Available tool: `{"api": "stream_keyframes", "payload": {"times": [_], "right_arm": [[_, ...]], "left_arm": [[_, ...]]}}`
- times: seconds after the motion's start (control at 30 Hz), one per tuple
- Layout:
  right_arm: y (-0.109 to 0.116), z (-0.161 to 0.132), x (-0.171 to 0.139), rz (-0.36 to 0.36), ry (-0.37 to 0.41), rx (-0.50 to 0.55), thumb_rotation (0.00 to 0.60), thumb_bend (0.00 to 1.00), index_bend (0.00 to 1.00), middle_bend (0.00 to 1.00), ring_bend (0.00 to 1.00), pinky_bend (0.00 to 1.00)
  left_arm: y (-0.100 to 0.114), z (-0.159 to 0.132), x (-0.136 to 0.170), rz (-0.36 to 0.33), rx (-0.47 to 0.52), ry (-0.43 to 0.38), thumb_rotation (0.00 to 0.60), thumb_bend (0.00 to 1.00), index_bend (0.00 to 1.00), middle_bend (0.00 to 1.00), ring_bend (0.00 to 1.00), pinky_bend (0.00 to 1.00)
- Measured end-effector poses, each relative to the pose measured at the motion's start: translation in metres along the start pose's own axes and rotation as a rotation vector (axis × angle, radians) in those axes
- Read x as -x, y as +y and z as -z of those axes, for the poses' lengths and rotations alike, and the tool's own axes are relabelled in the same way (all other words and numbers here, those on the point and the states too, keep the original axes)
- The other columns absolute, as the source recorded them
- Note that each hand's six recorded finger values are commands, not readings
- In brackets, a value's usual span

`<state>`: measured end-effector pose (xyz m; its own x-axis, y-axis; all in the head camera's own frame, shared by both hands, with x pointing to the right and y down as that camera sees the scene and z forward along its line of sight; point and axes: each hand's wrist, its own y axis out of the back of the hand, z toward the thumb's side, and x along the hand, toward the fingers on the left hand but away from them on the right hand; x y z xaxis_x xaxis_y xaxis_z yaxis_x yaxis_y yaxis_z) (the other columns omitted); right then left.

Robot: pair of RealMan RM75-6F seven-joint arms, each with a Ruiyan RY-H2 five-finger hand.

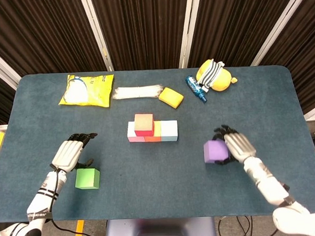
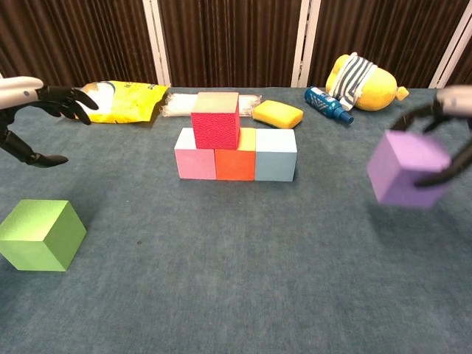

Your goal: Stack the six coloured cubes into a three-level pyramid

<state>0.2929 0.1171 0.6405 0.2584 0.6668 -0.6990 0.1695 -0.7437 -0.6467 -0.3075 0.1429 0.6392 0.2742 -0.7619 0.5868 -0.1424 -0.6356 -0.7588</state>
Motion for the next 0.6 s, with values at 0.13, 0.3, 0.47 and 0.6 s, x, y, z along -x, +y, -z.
{"api": "stream_keyframes", "payload": {"times": [0.13, 0.3, 0.47, 0.6], "right_arm": [[0.035, -0.021, 0.022, 0.007, 0.053, 0.017, 0.6, 0.23, 0.49, 0.25, 0.12, 0.25], [0.062, -0.046, 0.053, -0.035, 0.099, 0.006, 0.6, 0.23, 0.49, 0.25, 0.12, 0.24], [0.089, -0.071, 0.088, -0.046, 0.123, -0.023, 0.6, 0.23, 0.49, 0.24, 0.11, 0.21], [0.095, -0.087, 0.111, -0.06, 0.134, -0.041, 0.6, 0.23, 0.48, 0.24, 0.11, 0.2]], "left_arm": [[-0.002, 0.0, -0.003, -0.045, -0.042, 0.007, 0.6, 0.3, 0.17, 0.22, 0.18, 0.17], [-0.001, -0.001, -0.004, -0.077, -0.033, 0.008, 0.6, 0.3, 0.17, 0.22, 0.18, 0.16], [0.003, -0.002, -0.005, -0.096, -0.006, 0.002, 0.6, 0.31, 0.17, 0.22, 0.18, 0.16], [0.005, -0.002, -0.004, -0.102, 0.02, 0.001, 0.6, 0.3, 0.17, 0.22, 0.18, 0.16]]}}
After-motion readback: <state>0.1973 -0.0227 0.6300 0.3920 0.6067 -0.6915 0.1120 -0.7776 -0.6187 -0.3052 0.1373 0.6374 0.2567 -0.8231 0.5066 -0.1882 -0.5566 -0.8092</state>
